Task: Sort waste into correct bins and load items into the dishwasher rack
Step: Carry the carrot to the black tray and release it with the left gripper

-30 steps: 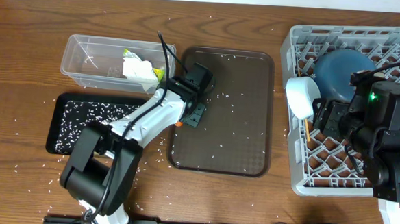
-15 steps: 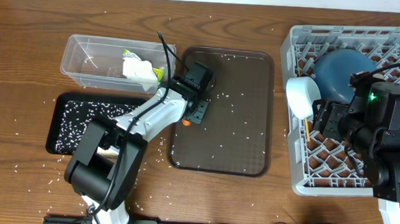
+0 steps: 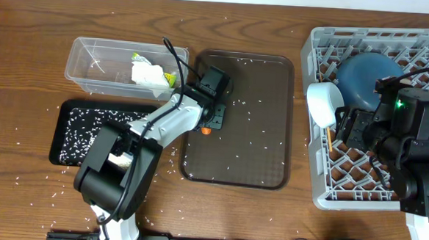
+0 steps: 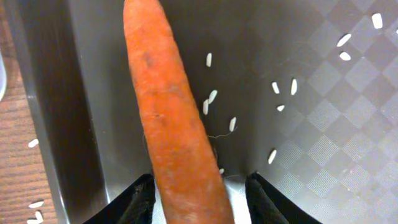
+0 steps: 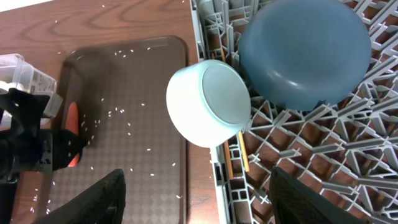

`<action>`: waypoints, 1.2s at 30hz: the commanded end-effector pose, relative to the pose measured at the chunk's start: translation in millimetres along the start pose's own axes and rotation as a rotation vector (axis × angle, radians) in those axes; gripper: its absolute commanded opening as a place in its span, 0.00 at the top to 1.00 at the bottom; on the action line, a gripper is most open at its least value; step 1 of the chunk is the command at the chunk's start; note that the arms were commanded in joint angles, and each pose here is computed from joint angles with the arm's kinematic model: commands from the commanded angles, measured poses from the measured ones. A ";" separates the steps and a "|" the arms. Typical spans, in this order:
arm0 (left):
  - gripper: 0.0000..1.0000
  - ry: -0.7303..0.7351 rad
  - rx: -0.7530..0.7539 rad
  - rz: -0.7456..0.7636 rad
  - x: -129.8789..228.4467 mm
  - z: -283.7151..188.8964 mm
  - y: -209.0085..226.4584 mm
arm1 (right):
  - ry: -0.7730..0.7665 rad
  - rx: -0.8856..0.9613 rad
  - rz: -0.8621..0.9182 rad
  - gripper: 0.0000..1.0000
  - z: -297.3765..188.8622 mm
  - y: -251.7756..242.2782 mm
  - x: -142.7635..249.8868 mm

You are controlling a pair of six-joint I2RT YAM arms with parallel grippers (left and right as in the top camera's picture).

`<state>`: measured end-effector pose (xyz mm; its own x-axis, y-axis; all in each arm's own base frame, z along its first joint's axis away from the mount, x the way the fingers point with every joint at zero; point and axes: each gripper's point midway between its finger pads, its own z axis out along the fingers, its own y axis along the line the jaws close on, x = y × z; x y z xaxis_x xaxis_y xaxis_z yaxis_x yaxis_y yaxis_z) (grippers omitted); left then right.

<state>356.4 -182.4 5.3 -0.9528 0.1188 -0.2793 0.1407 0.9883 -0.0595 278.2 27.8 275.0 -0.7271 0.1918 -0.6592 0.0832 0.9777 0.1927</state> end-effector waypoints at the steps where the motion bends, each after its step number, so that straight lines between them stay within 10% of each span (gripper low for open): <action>1: 0.52 0.037 -0.016 -0.028 9.0 13.6 4.1 | -0.002 0.001 0.007 0.31 -1.6 -1.5 -0.2; 18: 0.68 -0.050 -0.009 -0.032 -1.3 -63.2 8.1 | -0.003 0.001 0.007 0.31 -1.6 -1.6 -0.4; 36: 0.69 0.160 -0.427 -0.295 89.3 -140.0 151.9 | -0.001 0.002 0.006 0.30 -1.6 -1.6 -0.2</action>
<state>263.1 -29.1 115.5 -0.9800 -0.1144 -0.1626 -0.1532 0.9558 0.2509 277.6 27.8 274.4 -0.7297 0.1912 -0.6565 0.0836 0.9779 0.1918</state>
